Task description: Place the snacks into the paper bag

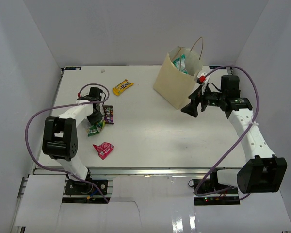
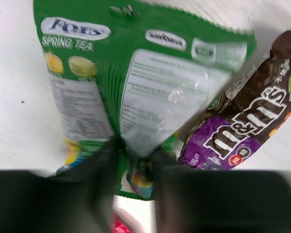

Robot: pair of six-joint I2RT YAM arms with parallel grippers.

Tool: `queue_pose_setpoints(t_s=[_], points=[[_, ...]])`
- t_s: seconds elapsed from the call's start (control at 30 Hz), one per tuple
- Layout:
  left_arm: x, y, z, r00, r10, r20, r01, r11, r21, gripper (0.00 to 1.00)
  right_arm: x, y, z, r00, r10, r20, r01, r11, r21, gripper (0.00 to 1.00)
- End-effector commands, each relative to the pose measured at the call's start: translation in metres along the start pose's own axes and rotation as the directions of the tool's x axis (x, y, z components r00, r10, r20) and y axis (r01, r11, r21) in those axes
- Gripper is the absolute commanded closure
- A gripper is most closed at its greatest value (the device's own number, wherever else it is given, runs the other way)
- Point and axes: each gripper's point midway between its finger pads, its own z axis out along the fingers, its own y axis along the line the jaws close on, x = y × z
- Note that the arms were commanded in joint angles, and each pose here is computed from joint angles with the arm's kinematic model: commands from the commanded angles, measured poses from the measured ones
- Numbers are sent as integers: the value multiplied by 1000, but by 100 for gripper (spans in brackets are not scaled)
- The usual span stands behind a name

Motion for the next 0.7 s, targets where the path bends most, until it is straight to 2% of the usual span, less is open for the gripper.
queue_pose_setpoints(t_s=[0.0, 0.1, 0.13, 0.2, 0.23, 0.27, 0.33, 0.37, 0.4, 0.43, 0.47, 0.5, 0.57, 0.6, 0.67], points=[[-8, 3, -1, 999, 25, 40, -26, 1000, 5, 75, -2, 42, 4, 999, -10, 33, 15, 989, -149, 3], [-7, 6, -10, 998, 28, 64, -31, 999, 37, 96, -4, 73, 7, 998, -50, 50, 62, 959, -278, 3], [-17, 3, -24, 993, 19, 115, -29, 996, 85, 100, -5, 83, 8, 994, -86, 70, 104, 941, -322, 3], [-17, 0, -37, 989, 27, 144, -50, 986, 158, 100, -7, 102, 13, 990, -122, 78, 142, 910, -389, 3], [-32, -7, -61, 974, 21, 224, -76, 968, 241, 100, -4, 107, 16, 990, -126, 69, 144, 903, -406, 3], [-23, -17, -71, 974, 47, 220, -121, 934, 335, 100, -5, 118, 21, 988, -141, 68, 157, 886, -436, 3], [-30, -38, -103, 948, 62, 313, -217, 845, 489, 100, -7, 119, 33, 984, -167, 62, 178, 885, -430, 2], [-28, -46, -132, 931, 54, 361, -269, 770, 579, 100, -10, 128, 41, 990, -132, 39, 136, 887, -442, 1], [-11, -63, -154, 923, 83, 376, -341, 631, 697, 100, -12, 124, 49, 993, -118, 21, 117, 907, -405, 1], [-3, -70, -170, 908, 98, 407, -391, 543, 743, 100, -26, 121, 61, 990, -126, 66, 141, 912, -386, 1], [11, -70, -185, 898, 99, 428, -423, 459, 781, 100, -34, 121, 66, 999, -21, 45, 37, 928, -370, 1], [24, -79, -207, 885, 108, 453, -462, 320, 827, 100, -40, 109, 76, 999, 28, 41, -15, 957, -290, 1], [40, -81, -229, 887, 108, 449, -462, 202, 863, 100, -65, 103, 94, 977, 197, 86, -172, 957, -235, 5], [52, -83, -241, 888, 118, 444, -456, 106, 884, 100, -68, 96, 105, 963, 253, 91, -231, 952, -203, 10], [69, -88, -261, 899, 137, 417, -420, -2, 907, 100, -87, 96, 115, 932, 343, 119, -316, 927, -201, 10]])
